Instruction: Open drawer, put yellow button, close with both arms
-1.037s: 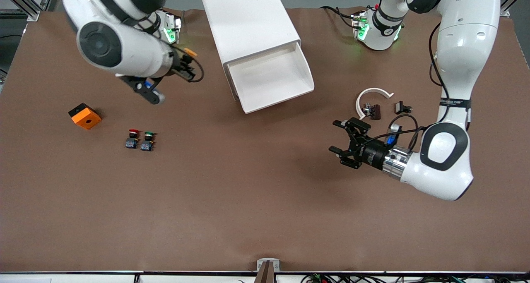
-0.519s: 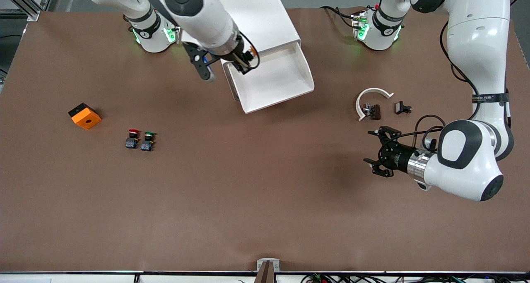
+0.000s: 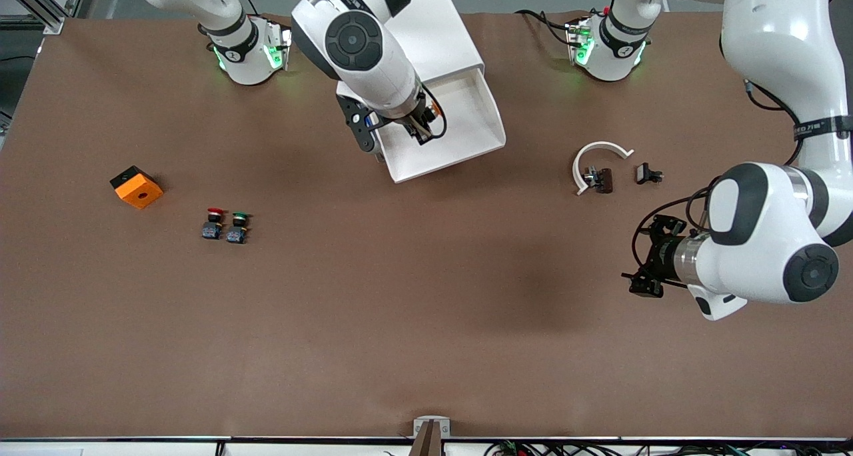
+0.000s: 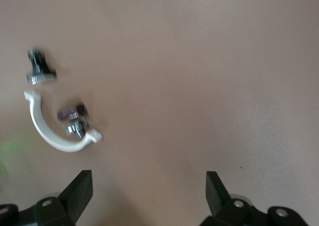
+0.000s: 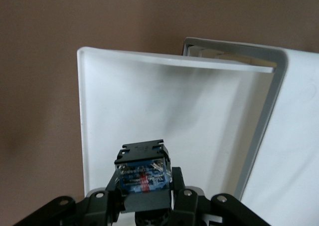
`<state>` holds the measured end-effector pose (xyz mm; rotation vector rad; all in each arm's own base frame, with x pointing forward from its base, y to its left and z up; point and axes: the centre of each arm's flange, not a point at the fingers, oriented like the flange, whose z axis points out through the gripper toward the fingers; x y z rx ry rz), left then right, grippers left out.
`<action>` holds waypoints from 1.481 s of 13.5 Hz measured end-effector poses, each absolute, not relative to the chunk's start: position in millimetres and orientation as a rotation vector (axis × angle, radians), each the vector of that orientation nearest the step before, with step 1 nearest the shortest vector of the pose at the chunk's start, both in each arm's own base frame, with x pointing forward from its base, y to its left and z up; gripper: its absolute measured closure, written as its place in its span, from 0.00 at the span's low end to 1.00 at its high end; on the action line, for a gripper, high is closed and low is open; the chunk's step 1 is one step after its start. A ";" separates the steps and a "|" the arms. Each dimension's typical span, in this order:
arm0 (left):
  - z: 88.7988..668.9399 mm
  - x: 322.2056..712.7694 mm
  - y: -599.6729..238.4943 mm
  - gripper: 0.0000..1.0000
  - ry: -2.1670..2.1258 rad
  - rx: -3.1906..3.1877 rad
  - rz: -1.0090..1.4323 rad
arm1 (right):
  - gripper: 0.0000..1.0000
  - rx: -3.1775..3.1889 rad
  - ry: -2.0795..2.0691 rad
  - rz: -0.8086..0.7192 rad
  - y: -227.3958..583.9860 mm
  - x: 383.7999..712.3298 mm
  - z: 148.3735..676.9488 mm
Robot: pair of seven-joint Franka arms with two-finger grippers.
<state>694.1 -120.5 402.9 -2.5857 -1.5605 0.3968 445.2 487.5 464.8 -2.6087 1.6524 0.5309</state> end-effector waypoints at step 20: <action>398.6 552.6 -333.7 0.00 -0.494 -3.206 0.186 | 0.00 -2.656 1.650 0.492 504.8 442.6 472.7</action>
